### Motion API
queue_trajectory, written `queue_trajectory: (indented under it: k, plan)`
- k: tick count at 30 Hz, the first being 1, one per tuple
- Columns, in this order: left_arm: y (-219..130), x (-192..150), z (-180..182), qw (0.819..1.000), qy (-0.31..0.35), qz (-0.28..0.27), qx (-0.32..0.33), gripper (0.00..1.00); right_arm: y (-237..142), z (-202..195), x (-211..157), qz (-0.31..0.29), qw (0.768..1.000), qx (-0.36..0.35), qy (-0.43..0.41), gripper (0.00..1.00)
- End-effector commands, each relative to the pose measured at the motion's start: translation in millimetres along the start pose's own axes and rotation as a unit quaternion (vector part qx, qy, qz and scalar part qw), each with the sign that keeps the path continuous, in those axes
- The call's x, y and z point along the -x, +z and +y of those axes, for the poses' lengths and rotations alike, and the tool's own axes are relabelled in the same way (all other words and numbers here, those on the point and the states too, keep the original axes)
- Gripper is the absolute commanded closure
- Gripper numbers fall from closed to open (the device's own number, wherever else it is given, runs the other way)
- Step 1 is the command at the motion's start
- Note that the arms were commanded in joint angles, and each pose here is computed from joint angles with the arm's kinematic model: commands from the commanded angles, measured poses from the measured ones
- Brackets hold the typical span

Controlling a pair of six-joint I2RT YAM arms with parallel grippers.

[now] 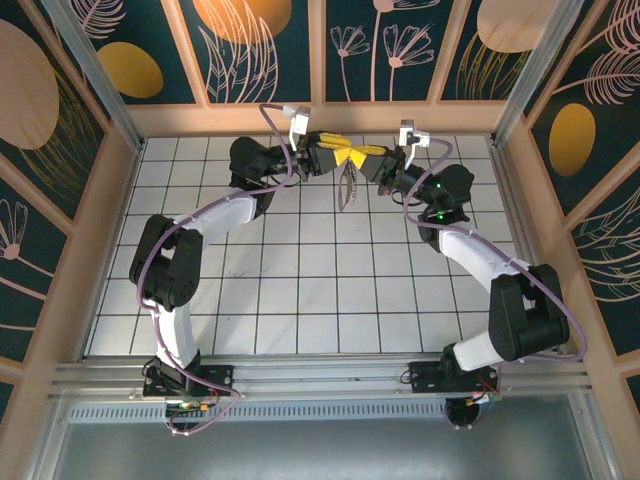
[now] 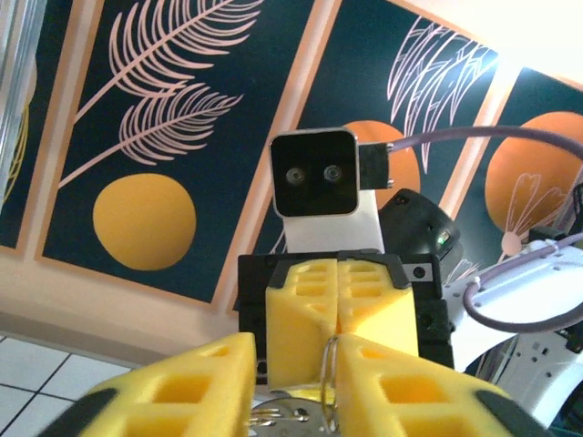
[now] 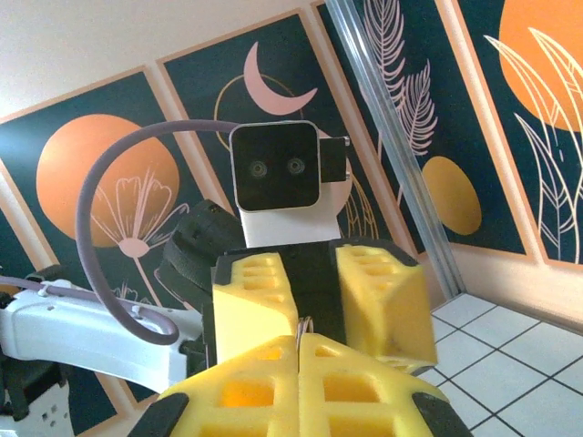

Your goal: Put the keys on the keyring

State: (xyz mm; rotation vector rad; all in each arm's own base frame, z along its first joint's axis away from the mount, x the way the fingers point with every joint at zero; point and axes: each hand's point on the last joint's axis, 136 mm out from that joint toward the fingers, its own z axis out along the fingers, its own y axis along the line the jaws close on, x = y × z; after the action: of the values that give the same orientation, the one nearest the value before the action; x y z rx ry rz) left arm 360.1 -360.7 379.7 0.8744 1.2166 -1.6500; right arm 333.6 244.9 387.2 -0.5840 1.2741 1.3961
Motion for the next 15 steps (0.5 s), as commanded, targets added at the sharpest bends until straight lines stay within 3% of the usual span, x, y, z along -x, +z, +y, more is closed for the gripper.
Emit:
queue_trajectory:
  k: [1,15]
  plan:
    - [8.8,8.9,-19.3,0.999,0.041,0.017,-0.021,0.66,-3.2,10.4,16.8,-0.014,0.999,0.004,-0.037,1.0]
    - [9.6,7.2,-13.1,0.996,0.062,0.056,-0.007,0.5,-8.6,2.7,9.7,0.027,0.998,-0.009,-0.047,1.0]
